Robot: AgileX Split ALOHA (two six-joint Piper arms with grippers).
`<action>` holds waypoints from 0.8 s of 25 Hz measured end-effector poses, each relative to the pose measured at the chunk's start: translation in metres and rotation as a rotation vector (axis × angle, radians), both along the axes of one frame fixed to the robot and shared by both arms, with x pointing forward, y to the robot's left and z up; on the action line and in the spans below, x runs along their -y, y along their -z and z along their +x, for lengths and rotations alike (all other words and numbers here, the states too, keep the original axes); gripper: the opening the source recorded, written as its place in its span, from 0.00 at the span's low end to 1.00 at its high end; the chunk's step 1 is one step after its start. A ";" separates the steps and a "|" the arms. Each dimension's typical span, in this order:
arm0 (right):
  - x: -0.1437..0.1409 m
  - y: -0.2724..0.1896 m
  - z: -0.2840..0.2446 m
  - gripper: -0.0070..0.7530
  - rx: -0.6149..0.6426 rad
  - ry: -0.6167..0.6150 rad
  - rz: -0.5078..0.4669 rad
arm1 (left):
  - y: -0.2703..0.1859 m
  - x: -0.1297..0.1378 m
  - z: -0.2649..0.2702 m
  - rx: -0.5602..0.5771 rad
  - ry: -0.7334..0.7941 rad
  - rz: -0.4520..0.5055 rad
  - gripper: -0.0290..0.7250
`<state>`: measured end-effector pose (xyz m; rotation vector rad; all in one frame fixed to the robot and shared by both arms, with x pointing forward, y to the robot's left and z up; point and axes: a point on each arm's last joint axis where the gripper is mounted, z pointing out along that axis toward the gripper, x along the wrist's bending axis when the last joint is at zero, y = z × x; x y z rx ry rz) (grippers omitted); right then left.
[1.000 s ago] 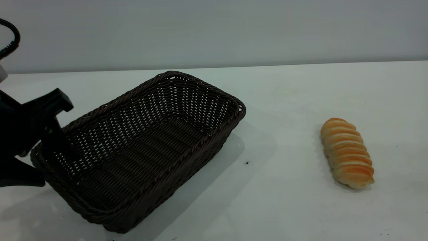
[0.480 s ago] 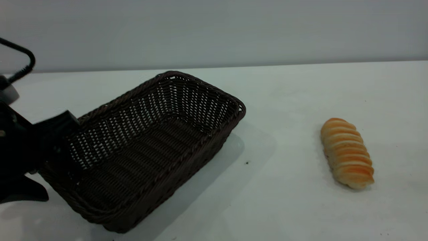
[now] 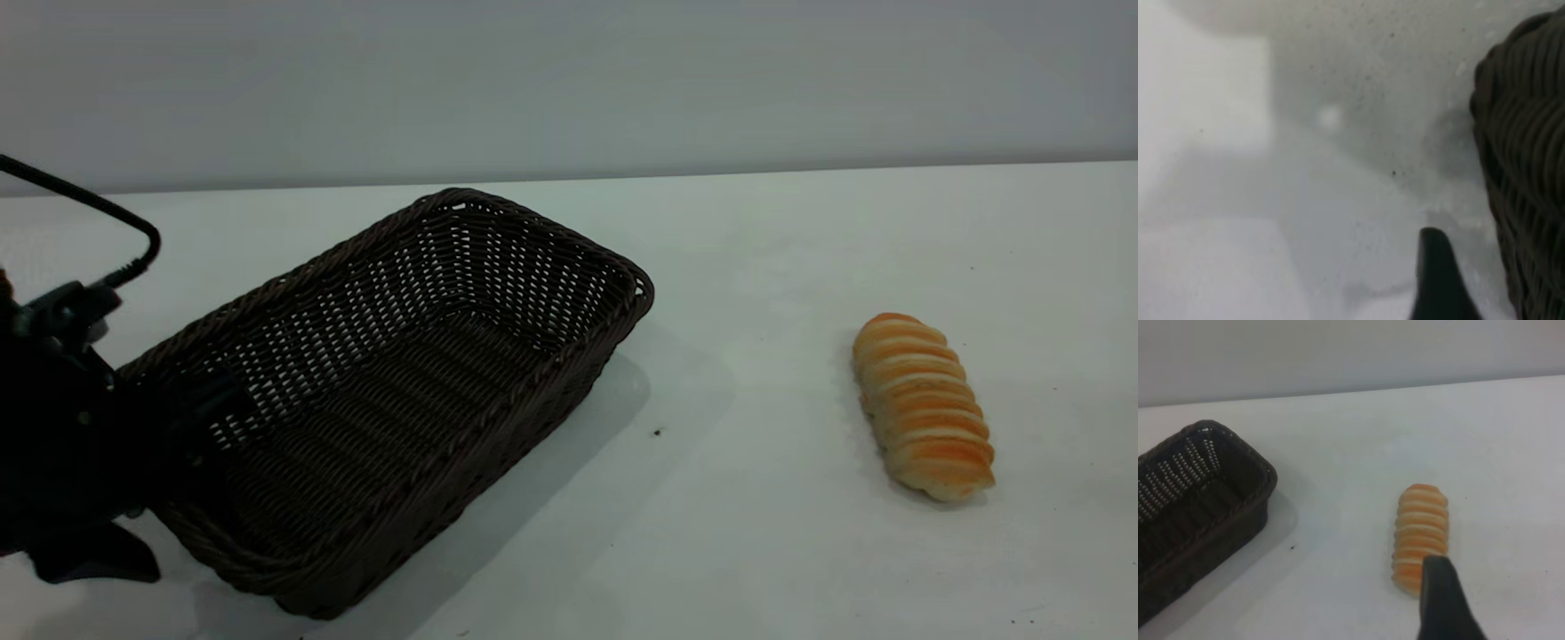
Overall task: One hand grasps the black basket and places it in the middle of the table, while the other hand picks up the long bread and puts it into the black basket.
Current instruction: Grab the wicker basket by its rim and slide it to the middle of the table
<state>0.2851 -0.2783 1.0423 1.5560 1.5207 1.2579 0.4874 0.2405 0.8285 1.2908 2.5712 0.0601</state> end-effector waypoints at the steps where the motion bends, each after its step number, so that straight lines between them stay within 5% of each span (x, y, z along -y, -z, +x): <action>1: 0.000 0.000 0.000 0.56 0.000 0.000 0.000 | 0.001 0.000 0.001 0.003 -0.003 0.001 0.62; 5: 0.000 0.000 0.000 0.56 0.000 0.000 0.000 | 0.000 0.000 0.004 0.024 -0.040 -0.005 0.21; 12: 0.000 0.000 0.000 0.56 0.000 -0.001 0.000 | -0.006 0.001 0.004 0.039 0.046 0.008 0.22; 20: 0.000 0.000 0.000 0.56 0.000 -0.001 0.000 | -0.065 0.018 0.039 0.131 0.445 0.030 0.22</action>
